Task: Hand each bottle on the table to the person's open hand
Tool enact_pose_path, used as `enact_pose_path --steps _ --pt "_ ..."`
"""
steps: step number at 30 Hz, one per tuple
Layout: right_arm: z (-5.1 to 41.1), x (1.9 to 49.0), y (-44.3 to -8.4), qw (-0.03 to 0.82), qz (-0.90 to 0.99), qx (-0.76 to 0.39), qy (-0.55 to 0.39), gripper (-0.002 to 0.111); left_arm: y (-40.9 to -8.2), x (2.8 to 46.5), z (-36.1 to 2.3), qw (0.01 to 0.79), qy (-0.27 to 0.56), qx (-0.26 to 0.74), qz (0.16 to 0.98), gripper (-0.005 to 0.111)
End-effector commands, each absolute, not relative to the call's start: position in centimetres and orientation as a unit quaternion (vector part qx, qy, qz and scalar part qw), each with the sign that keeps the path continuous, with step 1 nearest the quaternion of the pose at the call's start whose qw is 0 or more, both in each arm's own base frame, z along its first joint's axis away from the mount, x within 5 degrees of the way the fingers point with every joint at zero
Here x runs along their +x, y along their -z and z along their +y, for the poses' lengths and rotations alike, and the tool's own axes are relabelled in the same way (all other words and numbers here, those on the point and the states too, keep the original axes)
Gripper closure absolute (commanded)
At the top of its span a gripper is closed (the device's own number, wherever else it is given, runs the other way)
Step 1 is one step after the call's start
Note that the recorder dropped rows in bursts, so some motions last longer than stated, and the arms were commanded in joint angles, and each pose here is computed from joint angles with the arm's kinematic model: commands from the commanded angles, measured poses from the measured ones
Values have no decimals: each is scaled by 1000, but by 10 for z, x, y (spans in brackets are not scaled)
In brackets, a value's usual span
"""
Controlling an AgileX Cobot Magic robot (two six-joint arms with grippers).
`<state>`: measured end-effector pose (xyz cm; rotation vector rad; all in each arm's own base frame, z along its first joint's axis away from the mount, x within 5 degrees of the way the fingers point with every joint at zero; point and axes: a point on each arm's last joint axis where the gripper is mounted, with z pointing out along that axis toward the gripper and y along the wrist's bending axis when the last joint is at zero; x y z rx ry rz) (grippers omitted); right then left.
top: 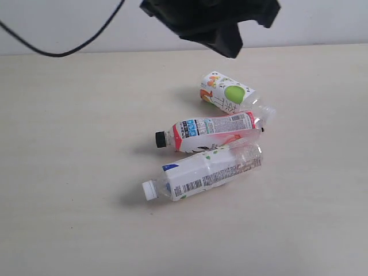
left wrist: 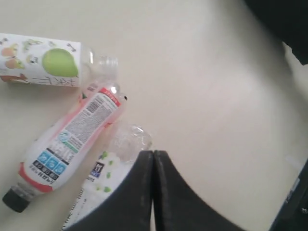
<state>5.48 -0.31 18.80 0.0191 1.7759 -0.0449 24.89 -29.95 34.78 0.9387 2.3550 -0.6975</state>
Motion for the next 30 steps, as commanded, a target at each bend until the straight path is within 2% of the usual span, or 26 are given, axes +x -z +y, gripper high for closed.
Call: enact_pose_path --steps 1,9,17,22,30 --pt "-3 55 -188 635 772 9 22 108 -353 216 -252 357 274 307 838 106" --pt "-3 55 -188 635 772 9 22 108 -341 151 -158 505 303 238 772 106" --pt "-3 55 -188 635 772 9 22 108 -318 108 -89 568 284 183 751 106" --pt "-3 55 -188 635 772 9 22 108 -309 92 -62 594 261 144 747 106" --pt "-3 55 -188 635 772 9 22 108 -288 87 -48 605 236 105 753 106"
